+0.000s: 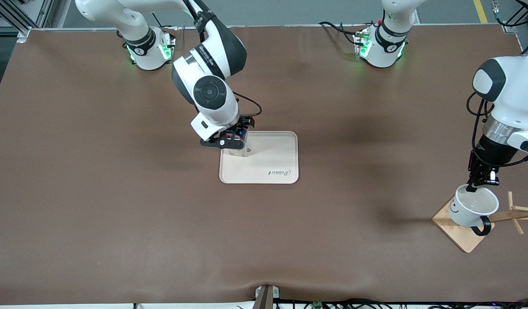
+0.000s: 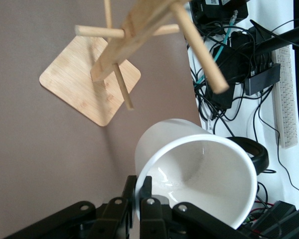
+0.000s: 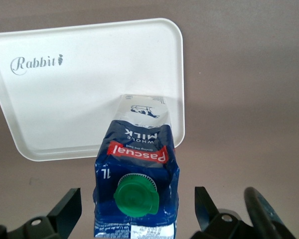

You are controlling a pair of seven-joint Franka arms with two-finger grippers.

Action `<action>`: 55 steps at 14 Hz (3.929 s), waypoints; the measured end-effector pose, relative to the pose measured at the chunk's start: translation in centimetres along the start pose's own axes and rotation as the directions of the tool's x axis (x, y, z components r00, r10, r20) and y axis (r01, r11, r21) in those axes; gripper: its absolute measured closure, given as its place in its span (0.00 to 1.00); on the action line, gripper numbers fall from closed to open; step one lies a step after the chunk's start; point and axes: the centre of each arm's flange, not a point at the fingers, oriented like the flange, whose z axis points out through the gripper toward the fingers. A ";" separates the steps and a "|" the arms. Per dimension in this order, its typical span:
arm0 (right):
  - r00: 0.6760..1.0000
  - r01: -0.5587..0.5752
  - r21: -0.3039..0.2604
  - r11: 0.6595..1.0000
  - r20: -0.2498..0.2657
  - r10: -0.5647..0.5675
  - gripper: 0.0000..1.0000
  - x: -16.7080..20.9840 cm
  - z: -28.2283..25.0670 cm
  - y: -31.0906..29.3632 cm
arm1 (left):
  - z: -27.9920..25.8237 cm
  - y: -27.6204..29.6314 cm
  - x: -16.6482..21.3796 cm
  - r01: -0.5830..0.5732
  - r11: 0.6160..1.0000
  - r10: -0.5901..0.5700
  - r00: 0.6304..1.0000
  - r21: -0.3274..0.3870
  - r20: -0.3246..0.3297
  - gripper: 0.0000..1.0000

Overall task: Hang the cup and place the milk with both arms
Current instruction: 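Hang the mug handle on a stand peg while the right gripper lifts the milk, then release the mug and raise the left gripper while the right gripper lowers the milk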

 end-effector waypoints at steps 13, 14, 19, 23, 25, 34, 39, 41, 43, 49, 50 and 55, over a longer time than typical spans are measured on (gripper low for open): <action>1.000 -0.015 -0.012 1.000 -0.003 0.015 0.26 0.0 2.9 -0.8 | -2.7 -2.4 2.6 0.059 0.998 -0.060 0.997 -0.006 -0.050 0.93; 1.000 -0.020 -0.012 1.000 -0.003 0.020 0.28 0.0 2.9 -0.7 | -3.2 -2.3 2.8 0.059 0.998 -0.060 0.997 -0.014 -0.050 0.93; 0.999 -0.044 -0.021 0.999 0.010 0.044 0.35 0.5 1.0 0.1 | -3.7 -2.7 4.1 0.065 0.997 -0.066 0.998 -0.032 -0.023 0.93; 0.989 -0.131 -0.034 0.991 0.071 0.133 0.36 3.6 -6.8 6.0 | -3.9 -3.9 6.7 0.076 0.996 -0.076 0.997 -0.049 0.002 0.93; 0.982 -0.170 -0.017 0.985 0.086 0.171 0.36 5.5 -10.3 10.6 | -3.9 -4.0 6.9 0.080 0.995 -0.079 0.997 -0.056 0.011 0.93; 0.994 -0.079 0.076 0.994 0.079 0.073 0.36 13.8 -12.7 30.3 | -3.1 -5.6 8.1 0.133 0.990 -0.132 0.991 -0.038 0.021 0.90; 0.992 -0.084 0.073 0.994 0.101 0.077 0.36 16.0 -10.9 38.6 | -2.5 -5.3 8.2 0.142 0.989 -0.141 0.989 -0.035 0.037 0.51; 0.990 -0.078 0.061 0.995 0.123 0.070 0.36 16.2 -9.7 40.7 | -3.3 -3.8 8.1 0.129 0.992 -0.128 0.989 -0.004 0.074 0.30; 0.986 -0.071 0.051 0.996 0.152 0.062 0.36 16.3 -8.1 43.8 | -5.4 -1.4 8.1 0.104 0.994 -0.109 0.985 0.041 0.132 0.11; 0.975 -0.041 0.040 0.998 0.220 0.031 0.36 16.0 -3.1 48.2 | -10.5 2.3 6.8 -0.200 0.971 0.151 0.937 0.131 0.314 0.00; 0.973 -0.029 0.043 0.999 0.231 0.019 0.36 15.8 -2.4 48.2 | -11.2 2.4 6.9 -0.282 0.948 0.224 0.919 0.147 0.325 0.00; 0.969 -0.007 0.051 0.999 0.246 -0.006 0.36 15.6 0.6 49.0 | -13.0 3.7 4.0 -0.591 0.781 0.501 0.785 0.201 0.364 0.00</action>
